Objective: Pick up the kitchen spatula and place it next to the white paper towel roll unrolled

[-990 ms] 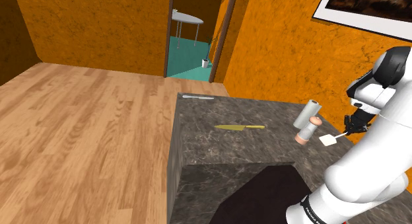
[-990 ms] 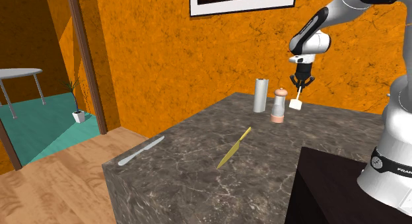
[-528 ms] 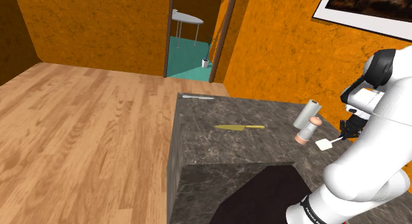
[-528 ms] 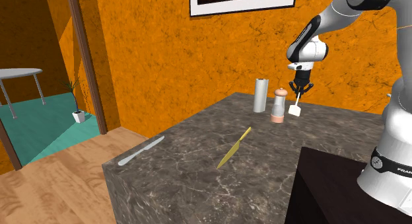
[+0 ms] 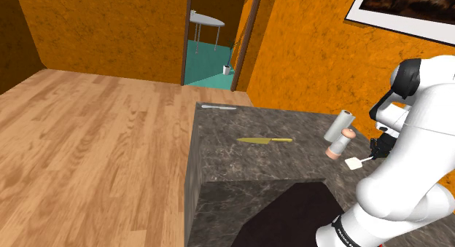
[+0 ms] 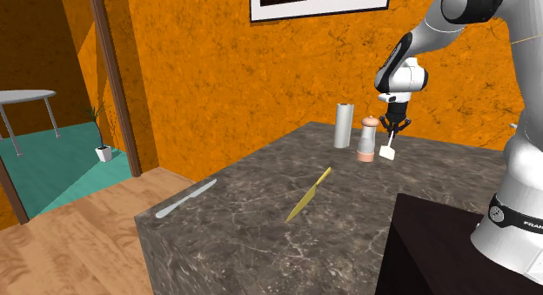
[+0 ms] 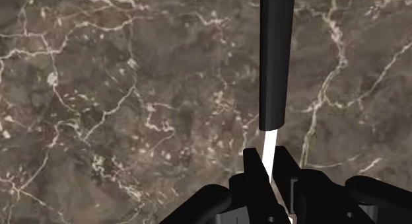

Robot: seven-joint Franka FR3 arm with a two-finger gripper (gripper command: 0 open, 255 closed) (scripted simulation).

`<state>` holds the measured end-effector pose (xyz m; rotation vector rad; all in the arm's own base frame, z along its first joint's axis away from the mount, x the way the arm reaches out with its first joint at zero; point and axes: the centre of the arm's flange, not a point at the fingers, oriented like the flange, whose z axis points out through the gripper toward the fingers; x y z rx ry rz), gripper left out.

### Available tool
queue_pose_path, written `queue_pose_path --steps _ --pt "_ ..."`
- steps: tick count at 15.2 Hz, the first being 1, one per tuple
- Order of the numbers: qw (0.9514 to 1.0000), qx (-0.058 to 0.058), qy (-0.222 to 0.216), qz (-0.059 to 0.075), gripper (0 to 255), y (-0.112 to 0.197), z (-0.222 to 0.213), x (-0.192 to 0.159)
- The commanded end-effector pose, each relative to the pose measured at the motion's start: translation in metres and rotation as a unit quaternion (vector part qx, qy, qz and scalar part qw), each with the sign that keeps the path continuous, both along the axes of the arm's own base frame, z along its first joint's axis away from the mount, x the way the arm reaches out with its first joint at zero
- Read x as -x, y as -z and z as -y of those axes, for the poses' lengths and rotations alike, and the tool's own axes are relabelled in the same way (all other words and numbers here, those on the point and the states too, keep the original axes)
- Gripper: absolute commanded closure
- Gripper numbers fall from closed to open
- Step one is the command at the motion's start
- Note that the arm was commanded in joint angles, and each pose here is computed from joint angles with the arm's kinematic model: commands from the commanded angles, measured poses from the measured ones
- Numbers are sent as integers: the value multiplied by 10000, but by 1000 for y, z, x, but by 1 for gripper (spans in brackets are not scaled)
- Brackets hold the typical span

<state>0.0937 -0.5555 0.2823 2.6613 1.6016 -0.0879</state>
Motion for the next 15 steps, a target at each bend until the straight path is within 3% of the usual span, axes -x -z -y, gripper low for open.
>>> queue_pose_path --steps 1,8,15 --pt "10000 1 1 1 255 11 -1 -1" --pt "10000 1 1 1 255 46 -1 -1" --pt "10000 1 1 1 255 46 -1 -1"
